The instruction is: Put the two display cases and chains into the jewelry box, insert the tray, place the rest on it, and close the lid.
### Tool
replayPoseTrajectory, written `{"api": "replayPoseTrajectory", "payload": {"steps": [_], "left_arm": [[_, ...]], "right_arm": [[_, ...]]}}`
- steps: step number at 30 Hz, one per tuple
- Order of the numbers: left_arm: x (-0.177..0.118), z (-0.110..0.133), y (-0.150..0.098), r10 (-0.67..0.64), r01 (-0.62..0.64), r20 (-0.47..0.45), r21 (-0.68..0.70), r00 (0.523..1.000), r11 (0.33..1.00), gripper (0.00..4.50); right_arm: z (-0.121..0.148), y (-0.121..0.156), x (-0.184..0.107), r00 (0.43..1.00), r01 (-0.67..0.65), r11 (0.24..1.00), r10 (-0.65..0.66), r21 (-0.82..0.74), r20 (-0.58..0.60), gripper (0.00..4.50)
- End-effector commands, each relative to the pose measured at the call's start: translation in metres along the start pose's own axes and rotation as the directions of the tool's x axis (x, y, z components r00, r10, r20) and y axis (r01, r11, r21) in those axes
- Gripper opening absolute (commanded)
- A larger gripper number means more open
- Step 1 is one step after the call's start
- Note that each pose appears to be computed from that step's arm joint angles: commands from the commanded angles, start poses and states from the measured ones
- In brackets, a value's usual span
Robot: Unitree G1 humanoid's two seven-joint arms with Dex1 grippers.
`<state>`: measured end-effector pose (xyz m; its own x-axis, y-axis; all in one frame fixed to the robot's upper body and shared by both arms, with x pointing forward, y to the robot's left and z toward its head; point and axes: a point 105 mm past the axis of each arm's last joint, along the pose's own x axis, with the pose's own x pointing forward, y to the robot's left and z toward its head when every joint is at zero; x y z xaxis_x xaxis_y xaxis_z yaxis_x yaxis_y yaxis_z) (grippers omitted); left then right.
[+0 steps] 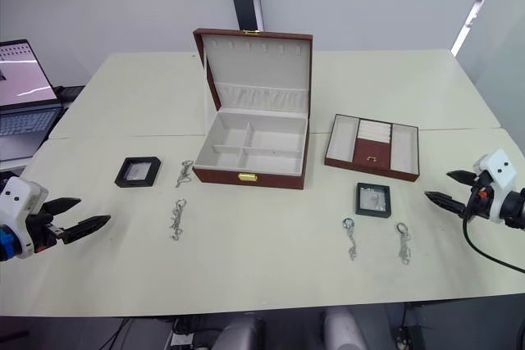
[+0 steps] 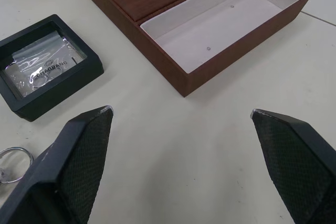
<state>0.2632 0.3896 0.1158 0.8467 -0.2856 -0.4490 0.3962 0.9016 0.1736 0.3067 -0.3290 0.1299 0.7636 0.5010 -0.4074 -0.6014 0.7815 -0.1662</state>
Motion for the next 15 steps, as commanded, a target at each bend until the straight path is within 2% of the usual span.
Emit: {"api": "replayPoseTrajectory", "payload": {"steps": [1,15], "left_arm": [[-0.0048,0.0128,0.0059,0.028,-0.03,0.046,0.03,0.999,0.999,4.5],[-0.0045,0.0117,0.0102,0.053,-0.054,0.037,0.026,0.998,0.998,4.5]], "right_arm": [[0.0083,-0.0029,-0.0024,1.0,0.01,0.999,-0.009,-0.032,0.021,4.47],[0.0051,-0.0052,-0.0052,1.0,0.017,0.999,-0.017,-0.029,0.014,4.47]]}}
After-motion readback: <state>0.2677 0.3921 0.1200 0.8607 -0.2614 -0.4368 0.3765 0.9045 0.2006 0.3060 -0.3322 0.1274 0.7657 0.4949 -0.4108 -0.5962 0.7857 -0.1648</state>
